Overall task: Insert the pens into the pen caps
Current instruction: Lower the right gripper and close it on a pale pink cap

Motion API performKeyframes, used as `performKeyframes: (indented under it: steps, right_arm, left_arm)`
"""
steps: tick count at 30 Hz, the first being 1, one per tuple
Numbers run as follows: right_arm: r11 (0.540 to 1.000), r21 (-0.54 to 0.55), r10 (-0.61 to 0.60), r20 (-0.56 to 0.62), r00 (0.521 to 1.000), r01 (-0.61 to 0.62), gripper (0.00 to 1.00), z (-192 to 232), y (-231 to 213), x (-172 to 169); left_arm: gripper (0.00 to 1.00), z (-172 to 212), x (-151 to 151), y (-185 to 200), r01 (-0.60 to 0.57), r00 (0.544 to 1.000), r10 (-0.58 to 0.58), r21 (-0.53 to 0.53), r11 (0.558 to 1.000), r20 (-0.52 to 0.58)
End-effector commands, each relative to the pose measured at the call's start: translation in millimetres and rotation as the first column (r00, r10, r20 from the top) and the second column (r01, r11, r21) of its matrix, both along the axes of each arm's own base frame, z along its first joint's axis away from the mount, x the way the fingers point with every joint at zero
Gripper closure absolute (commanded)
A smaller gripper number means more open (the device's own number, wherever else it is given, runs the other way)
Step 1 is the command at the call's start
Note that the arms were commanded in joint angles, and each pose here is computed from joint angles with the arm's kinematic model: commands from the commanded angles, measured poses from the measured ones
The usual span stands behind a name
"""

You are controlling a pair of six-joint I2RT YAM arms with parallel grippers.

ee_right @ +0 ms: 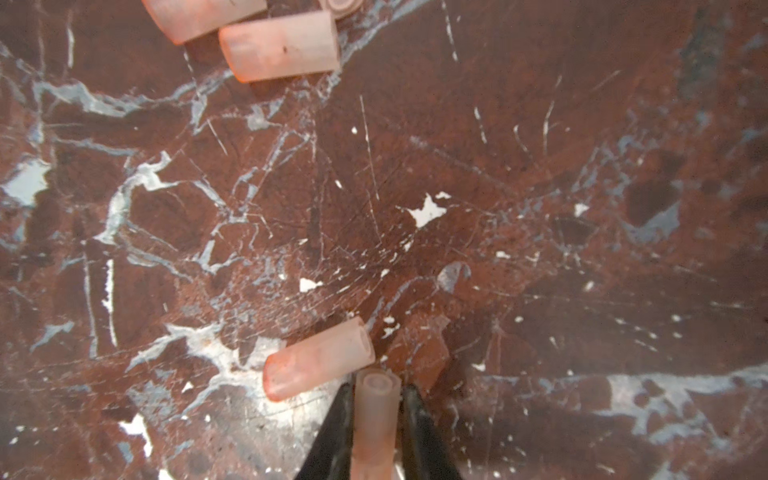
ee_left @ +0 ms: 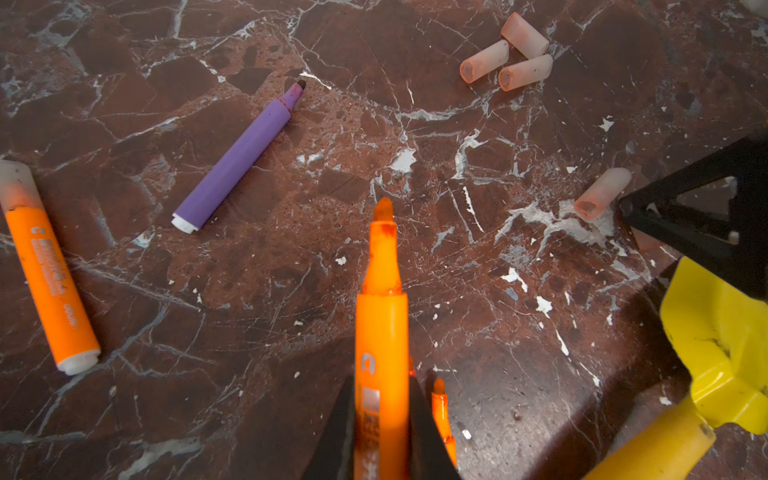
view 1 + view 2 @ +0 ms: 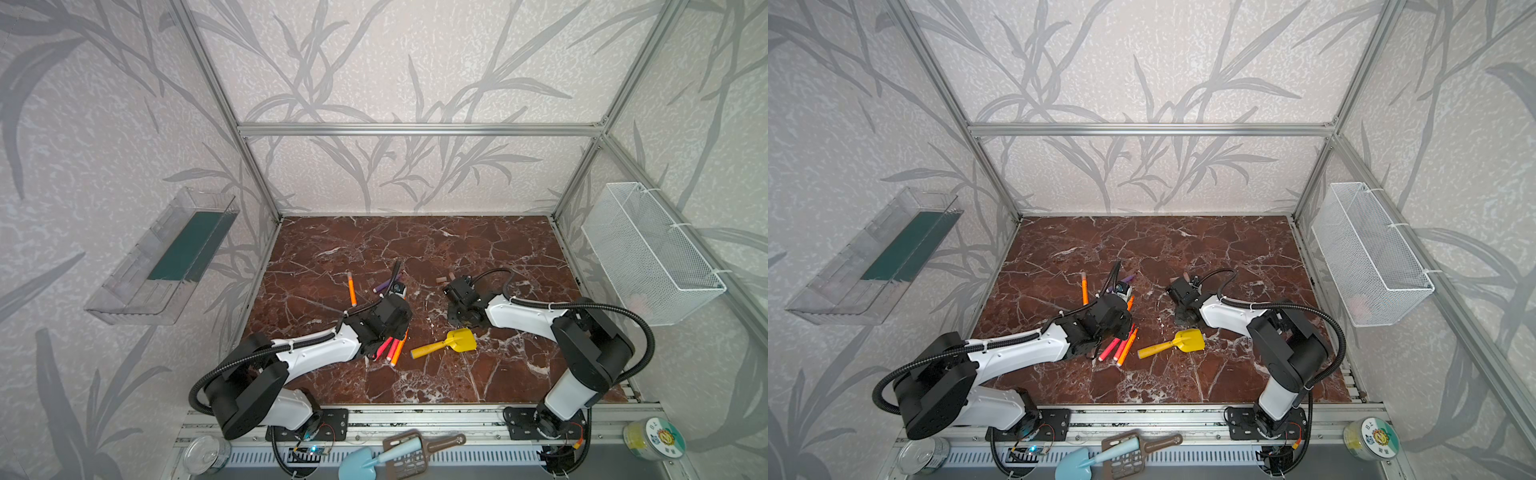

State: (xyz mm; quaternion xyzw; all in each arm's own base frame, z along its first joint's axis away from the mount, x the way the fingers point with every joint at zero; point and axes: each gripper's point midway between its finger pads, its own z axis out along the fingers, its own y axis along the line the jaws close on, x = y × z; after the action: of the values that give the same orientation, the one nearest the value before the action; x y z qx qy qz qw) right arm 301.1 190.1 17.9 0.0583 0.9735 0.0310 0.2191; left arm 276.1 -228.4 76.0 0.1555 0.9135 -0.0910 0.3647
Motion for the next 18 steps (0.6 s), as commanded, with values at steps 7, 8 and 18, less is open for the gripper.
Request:
performKeyframes:
  steps: [7, 8, 18]
  right_arm:
    - [0.998, -0.069, 0.002, -0.022, 1.0, -0.003, 0.77, -7.5, -5.5, -1.5]
    - [0.998, -0.069, 0.001, -0.021, 1.0, -0.002, 0.78, -8.1, -5.6, -1.4]
    - [0.996, -0.091, -0.02, -0.021, 1.0, 0.018, 0.88, -9.0, -10.6, -2.2]
  left_arm:
    - [1.0, 6.3, 1.2, 5.0, -0.031, 0.999, 0.031, -0.007, 1.0, 0.016]
    - [1.0, 6.0, 0.9, 5.3, -0.031, 0.999, 0.031, -0.006, 1.0, 0.015]
    - [1.0, 11.3, -1.6, 6.5, -0.028, 0.999, 0.028, -0.023, 0.999, 0.022]
